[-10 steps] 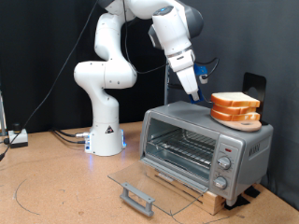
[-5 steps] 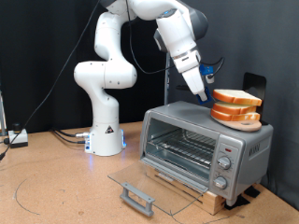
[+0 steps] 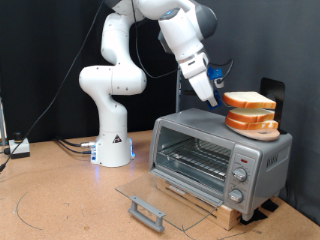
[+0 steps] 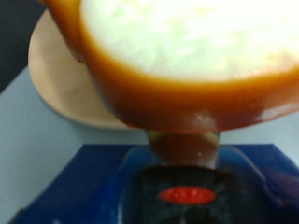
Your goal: Make a piece of toast with the oven
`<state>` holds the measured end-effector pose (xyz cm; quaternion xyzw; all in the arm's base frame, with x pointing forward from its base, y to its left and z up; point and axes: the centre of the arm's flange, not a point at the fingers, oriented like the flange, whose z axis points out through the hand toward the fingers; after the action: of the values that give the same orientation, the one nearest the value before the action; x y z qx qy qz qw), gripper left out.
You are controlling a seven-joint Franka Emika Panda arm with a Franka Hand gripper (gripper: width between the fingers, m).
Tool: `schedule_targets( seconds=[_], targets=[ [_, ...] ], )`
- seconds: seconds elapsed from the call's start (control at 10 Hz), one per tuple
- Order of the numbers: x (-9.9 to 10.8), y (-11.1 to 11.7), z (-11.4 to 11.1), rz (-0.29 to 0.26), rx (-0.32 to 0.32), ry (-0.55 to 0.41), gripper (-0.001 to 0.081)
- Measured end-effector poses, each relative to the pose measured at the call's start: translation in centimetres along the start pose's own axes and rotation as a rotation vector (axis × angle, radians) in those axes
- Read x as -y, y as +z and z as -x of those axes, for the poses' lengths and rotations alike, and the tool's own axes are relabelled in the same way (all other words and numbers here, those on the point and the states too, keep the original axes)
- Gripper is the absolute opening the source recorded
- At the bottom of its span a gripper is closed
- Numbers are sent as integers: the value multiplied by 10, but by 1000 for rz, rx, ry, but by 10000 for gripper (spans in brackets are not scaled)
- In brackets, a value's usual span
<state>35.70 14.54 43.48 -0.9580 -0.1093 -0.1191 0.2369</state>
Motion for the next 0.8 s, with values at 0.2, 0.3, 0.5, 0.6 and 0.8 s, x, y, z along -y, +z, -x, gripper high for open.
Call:
schedule_targets(
  seconds=[0.2,0.3,0.5,0.6,0.8],
  targets=[
    [-23,-20,4,24,3,4,395],
    [-34,-30,5,28,-13,5,395],
    [-52,-46,7,24,-28,3,395],
    [-51,-44,7,24,-25,2,395],
    [-66,-53,5,32,-29,-46,395]
  ],
)
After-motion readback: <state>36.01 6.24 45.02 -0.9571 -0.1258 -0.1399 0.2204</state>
